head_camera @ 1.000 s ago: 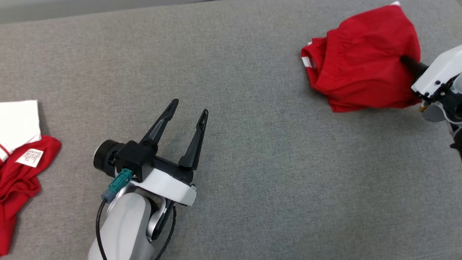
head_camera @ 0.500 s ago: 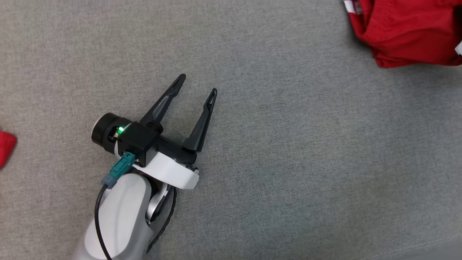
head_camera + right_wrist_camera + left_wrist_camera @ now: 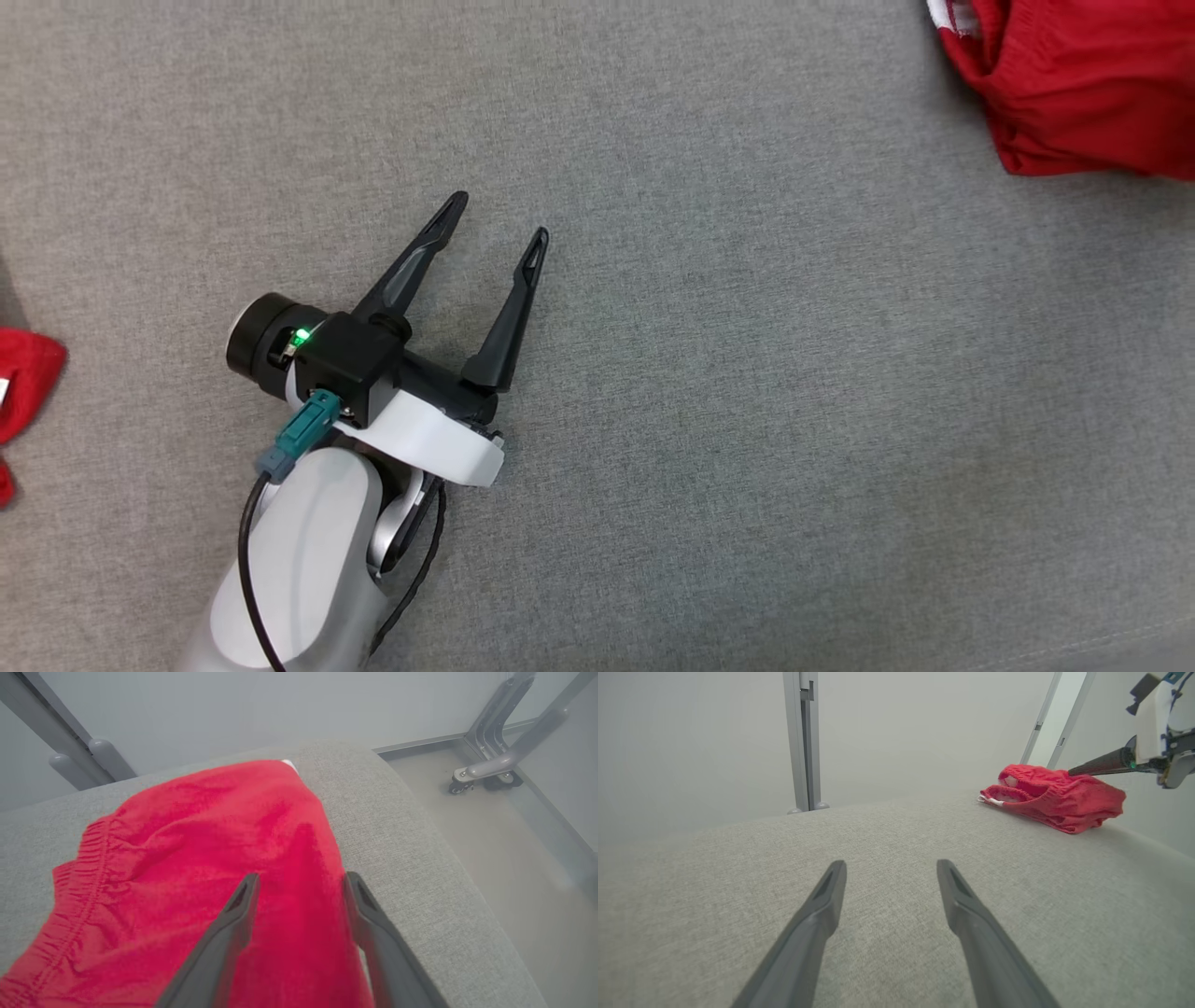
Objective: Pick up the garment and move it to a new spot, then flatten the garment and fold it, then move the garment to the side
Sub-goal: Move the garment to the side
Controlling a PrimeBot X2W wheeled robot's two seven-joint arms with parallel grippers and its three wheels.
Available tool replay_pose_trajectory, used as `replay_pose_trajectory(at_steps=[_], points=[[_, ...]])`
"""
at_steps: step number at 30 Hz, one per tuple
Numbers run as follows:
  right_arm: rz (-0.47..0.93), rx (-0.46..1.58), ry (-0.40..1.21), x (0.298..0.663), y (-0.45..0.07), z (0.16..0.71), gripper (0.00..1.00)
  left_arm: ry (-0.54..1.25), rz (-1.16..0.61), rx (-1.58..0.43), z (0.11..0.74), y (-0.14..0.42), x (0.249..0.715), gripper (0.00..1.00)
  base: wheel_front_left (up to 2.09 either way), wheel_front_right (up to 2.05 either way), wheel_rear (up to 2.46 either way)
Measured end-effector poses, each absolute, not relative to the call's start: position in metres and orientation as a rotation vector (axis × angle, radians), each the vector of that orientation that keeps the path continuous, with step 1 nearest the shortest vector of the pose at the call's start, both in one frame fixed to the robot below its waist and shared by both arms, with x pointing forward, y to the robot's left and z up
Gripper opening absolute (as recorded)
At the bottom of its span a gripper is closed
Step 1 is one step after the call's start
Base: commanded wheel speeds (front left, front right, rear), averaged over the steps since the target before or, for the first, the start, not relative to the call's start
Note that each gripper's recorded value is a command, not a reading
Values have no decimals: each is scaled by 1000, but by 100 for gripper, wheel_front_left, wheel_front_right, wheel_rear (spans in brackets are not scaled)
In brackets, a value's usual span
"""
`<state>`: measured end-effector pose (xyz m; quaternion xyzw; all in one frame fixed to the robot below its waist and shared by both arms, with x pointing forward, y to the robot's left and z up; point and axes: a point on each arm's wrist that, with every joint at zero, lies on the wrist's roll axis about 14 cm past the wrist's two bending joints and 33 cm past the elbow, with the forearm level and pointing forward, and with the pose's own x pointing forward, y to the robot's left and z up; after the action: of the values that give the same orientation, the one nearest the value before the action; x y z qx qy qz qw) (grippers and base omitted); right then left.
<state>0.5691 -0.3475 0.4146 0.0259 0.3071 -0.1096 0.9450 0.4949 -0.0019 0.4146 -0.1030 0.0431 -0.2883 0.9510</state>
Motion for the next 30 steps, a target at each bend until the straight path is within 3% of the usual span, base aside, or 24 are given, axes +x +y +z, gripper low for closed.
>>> replay_pose_trajectory(at_steps=[12,23,30], points=[[-192,-70,457,554,-347,484,100,40,-554,-201,450,7,479,100,0,0,0],[-77,-31,215,531,-305,549,100,-66,-429,-165,500,52,461,100,0,0,0],[2,29,92,516,-280,561,100,-94,-338,-156,514,84,442,100,0,0,0]])
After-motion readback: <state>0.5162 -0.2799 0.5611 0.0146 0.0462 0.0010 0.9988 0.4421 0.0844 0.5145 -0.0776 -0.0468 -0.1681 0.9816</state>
